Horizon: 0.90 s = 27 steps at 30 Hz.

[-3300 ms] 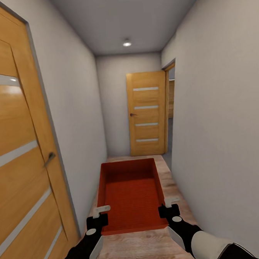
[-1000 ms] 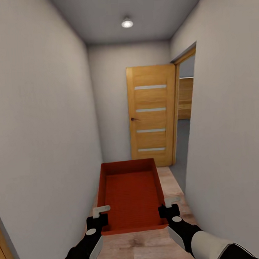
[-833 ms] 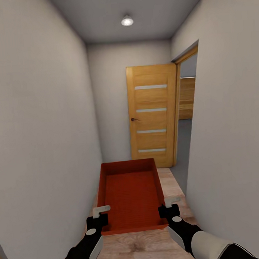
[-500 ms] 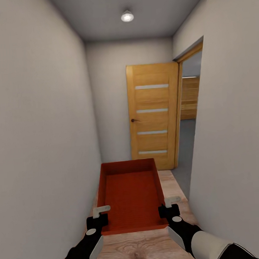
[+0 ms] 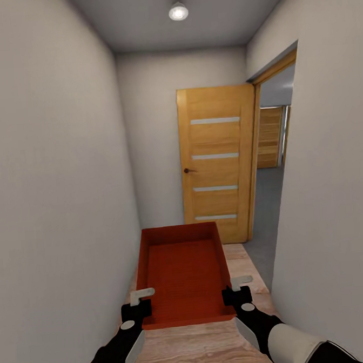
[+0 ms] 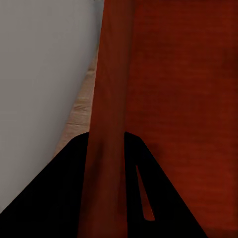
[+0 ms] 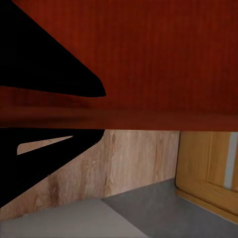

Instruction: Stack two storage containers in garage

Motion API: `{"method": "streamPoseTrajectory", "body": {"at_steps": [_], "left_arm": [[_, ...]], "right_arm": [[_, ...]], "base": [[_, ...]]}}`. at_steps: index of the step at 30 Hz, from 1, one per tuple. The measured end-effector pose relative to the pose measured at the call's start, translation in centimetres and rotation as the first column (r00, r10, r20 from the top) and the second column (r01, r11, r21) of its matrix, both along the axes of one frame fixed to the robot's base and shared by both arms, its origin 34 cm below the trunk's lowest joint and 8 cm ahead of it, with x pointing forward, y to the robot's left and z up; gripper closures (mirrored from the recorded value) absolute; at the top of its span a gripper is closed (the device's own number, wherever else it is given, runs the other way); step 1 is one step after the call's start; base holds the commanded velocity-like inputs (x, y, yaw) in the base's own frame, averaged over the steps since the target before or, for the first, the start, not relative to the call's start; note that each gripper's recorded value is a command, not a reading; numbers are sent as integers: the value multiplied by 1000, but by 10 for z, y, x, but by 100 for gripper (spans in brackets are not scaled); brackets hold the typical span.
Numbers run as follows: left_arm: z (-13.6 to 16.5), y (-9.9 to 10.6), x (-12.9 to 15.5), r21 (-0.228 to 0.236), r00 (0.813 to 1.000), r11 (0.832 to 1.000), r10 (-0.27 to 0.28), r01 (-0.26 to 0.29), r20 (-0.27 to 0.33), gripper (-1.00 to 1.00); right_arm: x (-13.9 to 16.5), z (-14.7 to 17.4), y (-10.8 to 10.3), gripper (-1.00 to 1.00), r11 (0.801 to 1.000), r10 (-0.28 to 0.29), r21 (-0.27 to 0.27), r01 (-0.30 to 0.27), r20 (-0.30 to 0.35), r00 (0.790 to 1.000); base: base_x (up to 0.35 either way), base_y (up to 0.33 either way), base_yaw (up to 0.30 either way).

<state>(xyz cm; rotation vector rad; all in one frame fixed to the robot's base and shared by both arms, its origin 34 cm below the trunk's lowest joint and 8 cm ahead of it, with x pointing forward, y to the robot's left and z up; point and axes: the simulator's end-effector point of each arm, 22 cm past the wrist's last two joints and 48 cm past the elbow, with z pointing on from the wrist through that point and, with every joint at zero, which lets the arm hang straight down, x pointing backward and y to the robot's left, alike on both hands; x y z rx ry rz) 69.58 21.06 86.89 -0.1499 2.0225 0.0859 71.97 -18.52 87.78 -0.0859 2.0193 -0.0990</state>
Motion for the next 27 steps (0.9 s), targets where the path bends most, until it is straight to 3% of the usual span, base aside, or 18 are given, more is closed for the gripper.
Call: {"method": "streamPoseTrajectory", "body": {"at_steps": [27], "left_arm": [[0, 0, 0, 0, 1000, 1000, 0, 0, 0, 100]], "right_arm": [[0, 0, 0, 100, 1000, 0, 0, 0, 1, 1000]], "base": [[326, 0, 0]]}}
